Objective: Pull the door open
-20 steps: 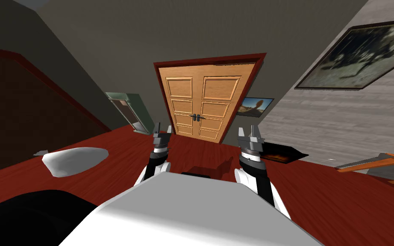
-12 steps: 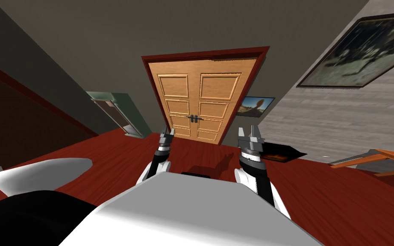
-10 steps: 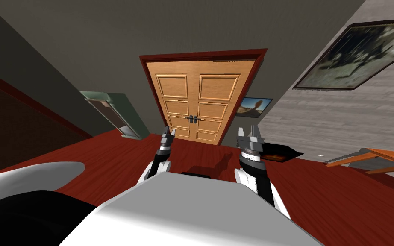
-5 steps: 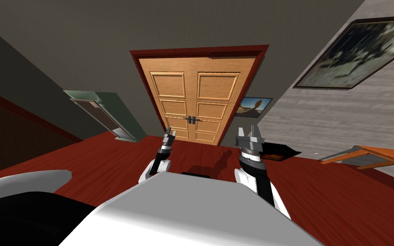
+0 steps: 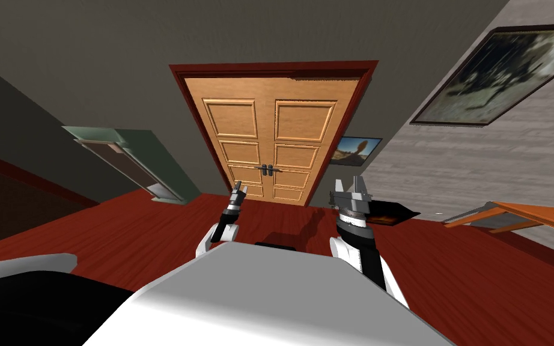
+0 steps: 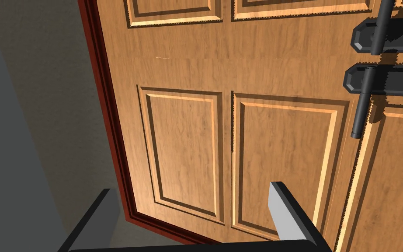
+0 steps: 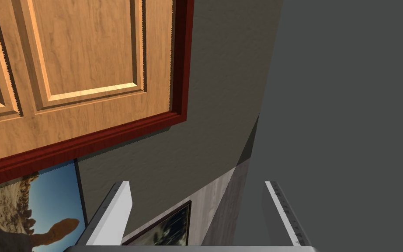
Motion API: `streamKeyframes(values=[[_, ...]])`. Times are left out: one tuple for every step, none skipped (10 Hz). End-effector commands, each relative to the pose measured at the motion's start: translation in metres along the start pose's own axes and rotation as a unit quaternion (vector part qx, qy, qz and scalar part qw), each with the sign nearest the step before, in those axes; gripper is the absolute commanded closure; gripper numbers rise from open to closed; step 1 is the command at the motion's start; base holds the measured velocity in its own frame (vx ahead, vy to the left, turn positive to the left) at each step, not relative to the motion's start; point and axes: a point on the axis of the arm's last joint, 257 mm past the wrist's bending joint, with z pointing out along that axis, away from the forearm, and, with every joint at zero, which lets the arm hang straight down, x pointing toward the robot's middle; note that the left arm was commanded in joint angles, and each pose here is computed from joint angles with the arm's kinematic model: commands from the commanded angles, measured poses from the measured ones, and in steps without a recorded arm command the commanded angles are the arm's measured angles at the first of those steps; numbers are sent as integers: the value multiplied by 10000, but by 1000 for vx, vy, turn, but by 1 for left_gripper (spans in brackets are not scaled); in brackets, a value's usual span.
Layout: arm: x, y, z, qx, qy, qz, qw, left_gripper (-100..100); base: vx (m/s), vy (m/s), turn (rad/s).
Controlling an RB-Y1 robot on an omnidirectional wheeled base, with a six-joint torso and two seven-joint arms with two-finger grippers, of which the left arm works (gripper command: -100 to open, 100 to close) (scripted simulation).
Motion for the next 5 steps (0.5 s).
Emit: streamKeyframes(values=[[-28,145,25,-151,-5,3,9999,-100,97,12,-70],[-65,231,27,-241,-10,5,9997,-100,99,26,-94],[-104,315,28,-332,-18,8,9994,-100,101,8,-36],[-145,399,29,-422,-28,12,9991,-100,94,6,-73],[-188,480,29,-511,-40,17,9987,-100,94,2,-66]])
